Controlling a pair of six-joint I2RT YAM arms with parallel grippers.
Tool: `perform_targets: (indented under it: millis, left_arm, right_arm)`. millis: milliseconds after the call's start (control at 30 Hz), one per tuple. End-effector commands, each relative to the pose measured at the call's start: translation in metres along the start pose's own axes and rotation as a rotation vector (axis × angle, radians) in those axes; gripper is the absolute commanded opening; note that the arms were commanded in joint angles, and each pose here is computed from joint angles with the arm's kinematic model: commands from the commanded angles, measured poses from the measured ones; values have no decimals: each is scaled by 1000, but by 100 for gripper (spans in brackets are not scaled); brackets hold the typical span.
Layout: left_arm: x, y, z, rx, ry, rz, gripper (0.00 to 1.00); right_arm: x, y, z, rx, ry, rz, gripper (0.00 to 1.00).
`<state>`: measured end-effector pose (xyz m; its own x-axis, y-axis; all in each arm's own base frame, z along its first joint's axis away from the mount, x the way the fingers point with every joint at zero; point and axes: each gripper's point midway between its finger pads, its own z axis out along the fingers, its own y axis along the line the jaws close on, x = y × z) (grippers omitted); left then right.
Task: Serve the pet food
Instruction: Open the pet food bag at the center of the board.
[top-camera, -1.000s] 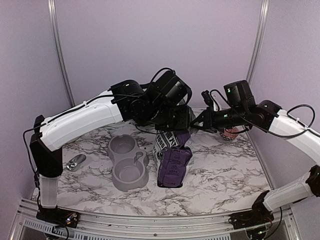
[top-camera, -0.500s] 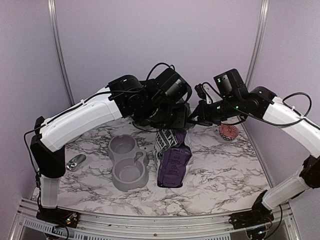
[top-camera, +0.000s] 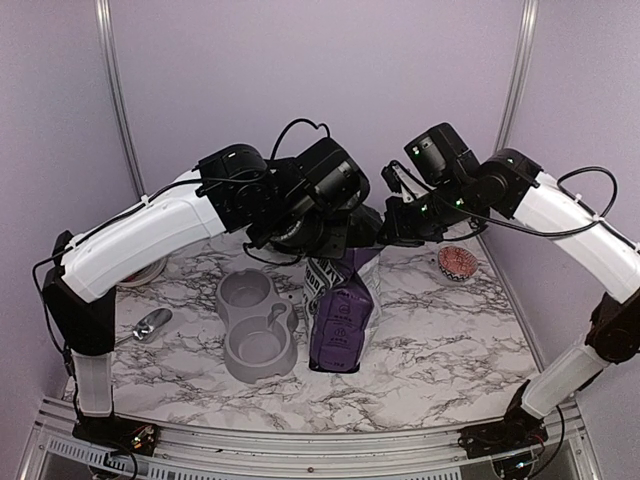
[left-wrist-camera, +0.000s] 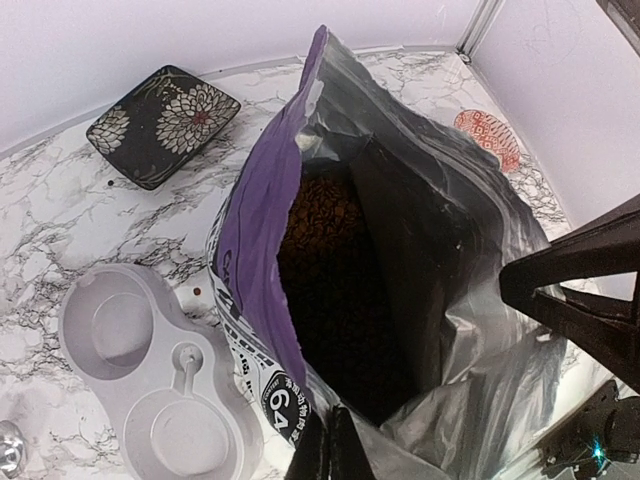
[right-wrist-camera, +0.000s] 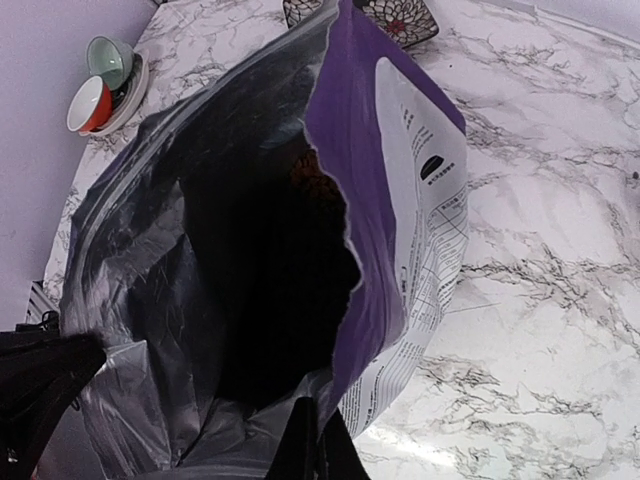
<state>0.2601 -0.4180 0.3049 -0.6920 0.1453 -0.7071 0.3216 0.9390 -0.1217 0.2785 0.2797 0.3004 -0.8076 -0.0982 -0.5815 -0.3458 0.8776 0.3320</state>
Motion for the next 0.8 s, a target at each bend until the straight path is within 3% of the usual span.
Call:
perform_targets:
  millis: [0,167,300,433,600,767]
  left_arm:
    - [-17,61,-27,-185,-58,31,0]
    - [-25,47,-26,-135,-70,27,3]
    - [-39,38,-34,-80,-114,49,35]
    - [-46,47,-38,-64,-120,47,50]
    - [-53,50,-33,-17,-103,72,57]
    - [-56,24,-24,89,-74,97,61]
  right_arm:
    - [-46,-14,-61,65,-224,19,0]
    - [-39,-2,-47,-6,-191,6,2]
    - [-44,8,-46,-53,-197,-21,36]
    - [-49,8,-45,-45,-206,-53,56]
    - [-62,2,-46,-35,-222,-62,61]
    - [-60,-3,-28,-25,-179,-65,62]
